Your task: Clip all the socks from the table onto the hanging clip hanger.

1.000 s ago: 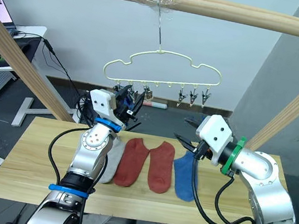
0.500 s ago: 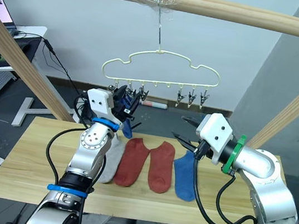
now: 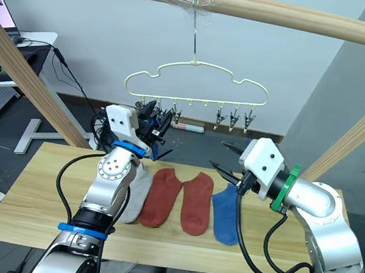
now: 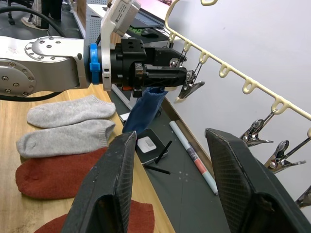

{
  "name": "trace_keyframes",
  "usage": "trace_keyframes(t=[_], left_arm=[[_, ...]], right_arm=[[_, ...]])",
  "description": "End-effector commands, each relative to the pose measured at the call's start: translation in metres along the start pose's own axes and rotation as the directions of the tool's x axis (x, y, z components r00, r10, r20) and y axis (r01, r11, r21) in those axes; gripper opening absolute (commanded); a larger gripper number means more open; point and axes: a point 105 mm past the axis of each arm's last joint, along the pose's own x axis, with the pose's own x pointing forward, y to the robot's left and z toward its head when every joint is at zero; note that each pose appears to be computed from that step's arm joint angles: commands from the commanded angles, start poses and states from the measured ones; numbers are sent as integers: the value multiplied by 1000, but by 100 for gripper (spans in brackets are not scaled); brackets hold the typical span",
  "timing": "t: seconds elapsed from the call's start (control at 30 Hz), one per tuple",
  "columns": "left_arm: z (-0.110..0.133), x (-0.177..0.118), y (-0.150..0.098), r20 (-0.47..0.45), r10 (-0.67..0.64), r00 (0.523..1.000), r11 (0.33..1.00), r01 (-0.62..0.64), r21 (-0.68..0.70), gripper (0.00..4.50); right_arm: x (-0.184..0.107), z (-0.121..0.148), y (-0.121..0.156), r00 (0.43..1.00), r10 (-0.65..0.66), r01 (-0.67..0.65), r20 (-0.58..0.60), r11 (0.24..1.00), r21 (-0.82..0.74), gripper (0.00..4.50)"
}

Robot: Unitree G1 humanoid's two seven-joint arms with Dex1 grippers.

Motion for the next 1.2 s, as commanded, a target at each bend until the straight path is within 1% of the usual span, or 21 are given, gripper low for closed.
trace_keyframes(t=[0.03,0.2,0.23,0.27,0.3,0.4,0.5,0.53,0.57,0.67,0.73,0.8,0.83,1.0,1.2], left_arm=[[18,4,2,65,4,998,1000,-5,7,243],[15,4,2,56,5,998,1000,-5,0,243],[16,4,1,59,4,998,1000,-4,-5,205],[17,5,0,64,-1,998,1000,2,-6,188],[18,5,-1,68,-5,998,1000,6,-7,154],[18,5,-1,71,-8,997,1000,8,-7,78],[19,5,-1,73,-9,997,1000,9,-3,29],[19,4,0,73,-10,997,1000,10,1,16],[19,3,1,73,-11,997,1000,10,8,8],[20,0,5,70,-24,997,1000,23,18,8],[21,-1,5,66,-49,997,999,47,25,8],[20,-2,4,55,-72,996,997,72,11,8],[19,-2,4,49,-79,996,997,79,6,8],[18,-5,3,30,-102,994,995,102,-4,8],[16,-5,3,12,-114,993,993,114,-9,8]], right_arm=[[-3,8,0,999,-5,6,34,1000,-27,235],[-3,8,0,999,-7,7,33,1000,-27,235],[-3,7,0,999,-8,9,32,1000,-26,238],[-4,7,0,999,-9,10,31,1000,-26,238],[-4,7,0,999,-10,11,30,1000,-25,238],[-4,6,1,1000,-12,13,28,1000,-24,238],[-4,3,3,1000,-14,14,18,1000,-16,238],[-4,-1,6,1000,-16,16,2,1000,-11,238],[-5,-12,9,999,-29,29,-39,1000,7,238],[-7,-46,13,982,-96,105,-166,993,47,294],[-6,-67,12,954,-172,195,-245,978,72,361],[-3,-86,15,929,-214,257,-302,960,109,427],[-1,-96,18,916,-227,282,-332,951,129,450],[8,-146,32,841,-271,399,-468,895,199,450],[29,-179,47,801,-242,443,-547,855,271,450]])
